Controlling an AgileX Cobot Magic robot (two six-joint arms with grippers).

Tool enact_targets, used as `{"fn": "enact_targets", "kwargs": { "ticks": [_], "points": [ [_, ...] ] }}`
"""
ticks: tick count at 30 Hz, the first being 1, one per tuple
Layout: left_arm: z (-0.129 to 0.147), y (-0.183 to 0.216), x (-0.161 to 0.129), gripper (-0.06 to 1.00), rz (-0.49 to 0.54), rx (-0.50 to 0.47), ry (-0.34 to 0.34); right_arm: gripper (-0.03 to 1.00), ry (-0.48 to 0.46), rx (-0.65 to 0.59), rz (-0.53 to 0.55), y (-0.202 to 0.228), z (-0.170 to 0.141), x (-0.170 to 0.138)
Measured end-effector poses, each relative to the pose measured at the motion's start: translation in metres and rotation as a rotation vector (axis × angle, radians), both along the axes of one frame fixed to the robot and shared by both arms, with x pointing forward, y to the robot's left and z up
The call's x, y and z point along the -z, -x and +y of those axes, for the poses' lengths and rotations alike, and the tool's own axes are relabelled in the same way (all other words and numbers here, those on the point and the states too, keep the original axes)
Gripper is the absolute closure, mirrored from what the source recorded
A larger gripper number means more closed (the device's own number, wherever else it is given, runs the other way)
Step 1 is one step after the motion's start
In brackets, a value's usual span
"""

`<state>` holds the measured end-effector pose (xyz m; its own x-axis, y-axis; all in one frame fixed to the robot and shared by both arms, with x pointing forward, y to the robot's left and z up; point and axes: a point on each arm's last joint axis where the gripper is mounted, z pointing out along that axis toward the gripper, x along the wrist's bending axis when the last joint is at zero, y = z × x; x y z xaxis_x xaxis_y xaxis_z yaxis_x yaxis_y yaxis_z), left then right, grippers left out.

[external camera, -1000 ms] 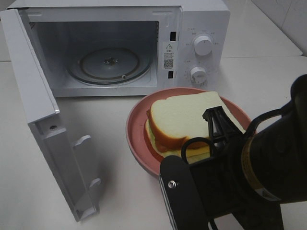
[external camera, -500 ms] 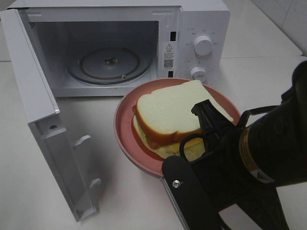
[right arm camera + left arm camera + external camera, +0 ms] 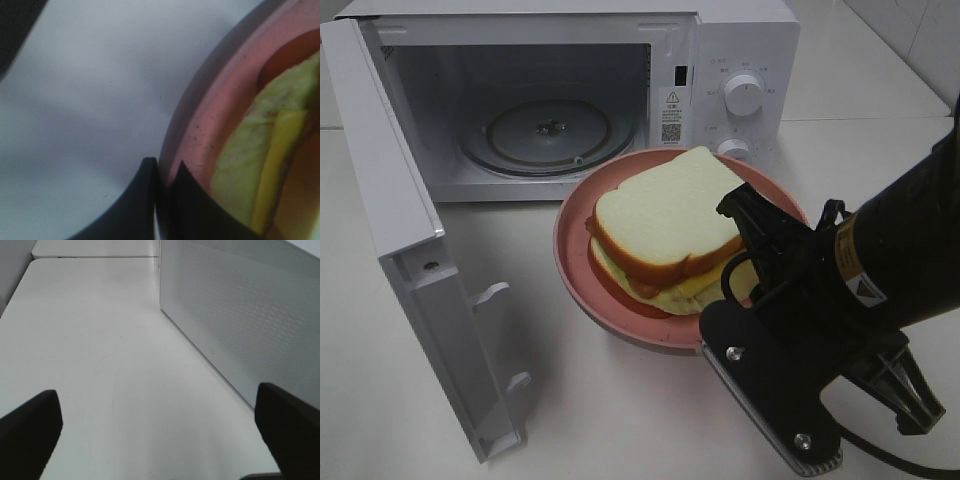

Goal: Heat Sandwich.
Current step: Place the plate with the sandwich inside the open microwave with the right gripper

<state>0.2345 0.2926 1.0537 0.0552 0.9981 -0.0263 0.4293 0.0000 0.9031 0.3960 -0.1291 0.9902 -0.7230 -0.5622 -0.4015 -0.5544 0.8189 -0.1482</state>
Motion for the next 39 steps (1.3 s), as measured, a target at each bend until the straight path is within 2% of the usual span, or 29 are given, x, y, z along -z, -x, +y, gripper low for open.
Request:
{"fn": "enact_targets", "kwargs": {
  "ticks": [10,20,39],
  "points": [
    [0.000,0.000,0.000,-0.05,0.000,0.000,0.000,0.93,0.020,-0.080,0.023,-0.014,-0.012,0.001],
    [0.000,0.000,0.000,-0.05,0.000,0.000,0.000,0.93,0.047,-0.079,0.057,-0.026,-0.016,0.014],
    [0.000,0.000,0.000,-0.05,0.000,0.000,0.000,0.93,0.014,-0.102,0.080,-0.062,0.024,0.015]
  ]
}}
